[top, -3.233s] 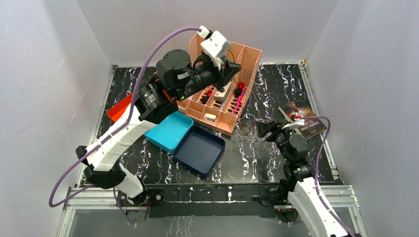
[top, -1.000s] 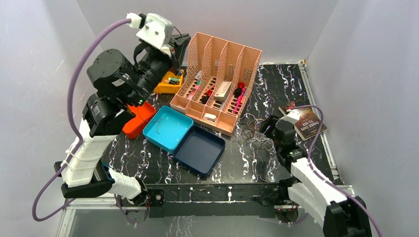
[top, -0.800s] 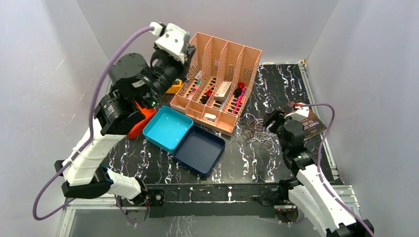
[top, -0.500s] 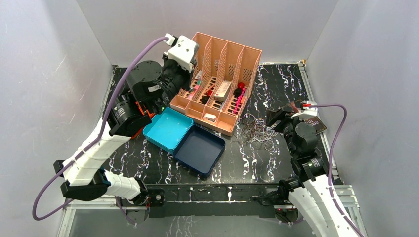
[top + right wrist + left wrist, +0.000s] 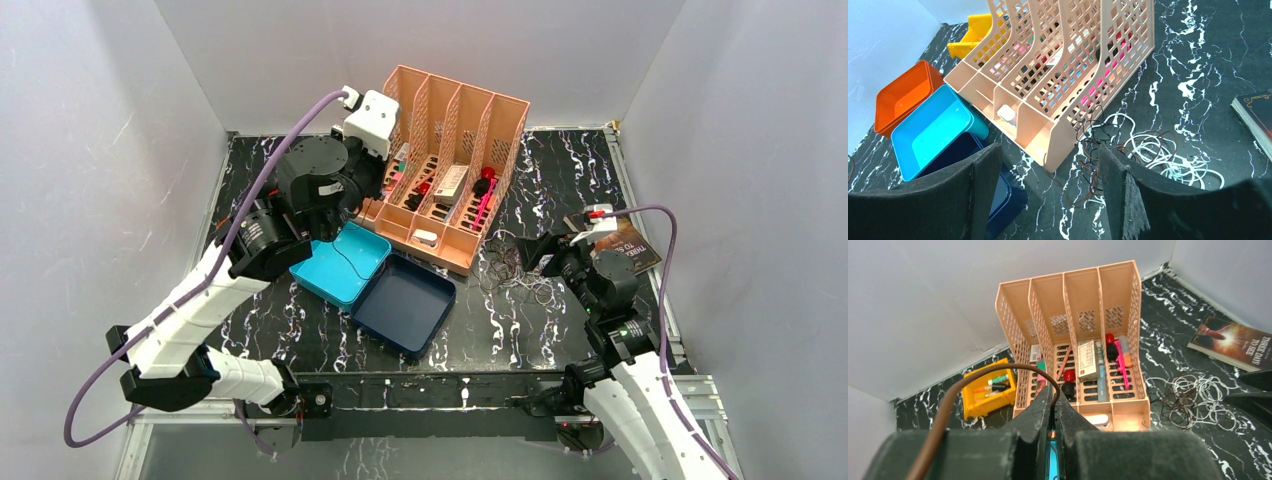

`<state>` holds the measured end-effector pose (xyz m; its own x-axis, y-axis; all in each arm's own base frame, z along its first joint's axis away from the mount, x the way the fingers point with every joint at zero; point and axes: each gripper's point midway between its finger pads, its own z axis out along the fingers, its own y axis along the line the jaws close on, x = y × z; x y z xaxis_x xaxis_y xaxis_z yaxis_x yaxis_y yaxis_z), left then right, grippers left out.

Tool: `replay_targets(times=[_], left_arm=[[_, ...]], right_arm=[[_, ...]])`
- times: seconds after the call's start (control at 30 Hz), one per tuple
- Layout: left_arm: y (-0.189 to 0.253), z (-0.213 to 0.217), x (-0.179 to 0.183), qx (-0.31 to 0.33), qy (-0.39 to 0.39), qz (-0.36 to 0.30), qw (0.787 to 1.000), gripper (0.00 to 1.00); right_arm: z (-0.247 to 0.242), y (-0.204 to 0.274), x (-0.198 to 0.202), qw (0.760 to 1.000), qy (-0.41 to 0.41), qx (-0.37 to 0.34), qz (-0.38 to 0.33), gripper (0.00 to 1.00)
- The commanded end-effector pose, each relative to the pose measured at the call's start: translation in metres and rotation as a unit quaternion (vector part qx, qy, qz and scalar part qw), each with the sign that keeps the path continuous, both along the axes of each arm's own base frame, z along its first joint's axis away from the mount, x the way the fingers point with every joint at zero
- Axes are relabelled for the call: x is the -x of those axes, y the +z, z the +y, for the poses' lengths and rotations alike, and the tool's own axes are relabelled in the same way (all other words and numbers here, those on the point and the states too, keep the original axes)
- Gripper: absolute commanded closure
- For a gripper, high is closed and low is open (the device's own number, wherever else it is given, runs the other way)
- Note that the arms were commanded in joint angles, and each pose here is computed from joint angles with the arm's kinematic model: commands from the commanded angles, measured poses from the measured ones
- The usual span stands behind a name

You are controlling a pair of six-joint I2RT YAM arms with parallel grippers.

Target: Untangle the cables

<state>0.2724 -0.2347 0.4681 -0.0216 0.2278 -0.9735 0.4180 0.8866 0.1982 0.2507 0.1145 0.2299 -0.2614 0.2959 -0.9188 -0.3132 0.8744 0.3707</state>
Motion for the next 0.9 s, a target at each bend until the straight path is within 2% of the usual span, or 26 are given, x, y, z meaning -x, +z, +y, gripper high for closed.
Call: replay_targets(times=[0.0, 0.2, 0.43, 0.6, 0.67, 0.77, 0.87], left_arm=[[-0.015, 0.017, -0.004, -0.024, 0.048, 0.018, 0.998, 1.00], [-0.020, 0.040, -0.015, -0.030, 0.102, 0.026, 0.994, 1.00], [-0.030, 0.099, -0.040, -0.013, 0.175, 0.049, 0.983, 1.00], [-0.051, 0.129, -0.054, -0.049, 0.233, 0.084, 0.968, 1.00], [-0.060, 0.156, -0.067, -0.054, 0.282, 0.097, 0.953, 1.00], [-0.058, 0.189, -0.082, -0.023, 0.334, 0.095, 0.937, 1.00], [-0.059, 0.209, -0.099, -0.001, 0.338, 0.090, 0.937, 1.00]], right_arm=[[0.007, 0.020, -0.002, 0.999, 0.017, -0.012, -0.036, 0.21], [0.006, 0.012, -0.005, 1.000, 0.012, -0.008, -0.022, 0.21], [0.002, 0.010, -0.009, 1.000, -0.001, 0.005, -0.007, 0.21], [0.001, 0.006, -0.008, 1.000, -0.003, 0.003, -0.001, 0.21], [0.001, 0.004, -0.007, 1.000, -0.004, 0.003, 0.001, 0.21], [0.002, 0.002, -0.010, 1.000, 0.004, 0.016, 0.002, 0.21], [0.001, 0.010, -0.014, 0.999, 0.002, 0.034, -0.003, 0.21]])
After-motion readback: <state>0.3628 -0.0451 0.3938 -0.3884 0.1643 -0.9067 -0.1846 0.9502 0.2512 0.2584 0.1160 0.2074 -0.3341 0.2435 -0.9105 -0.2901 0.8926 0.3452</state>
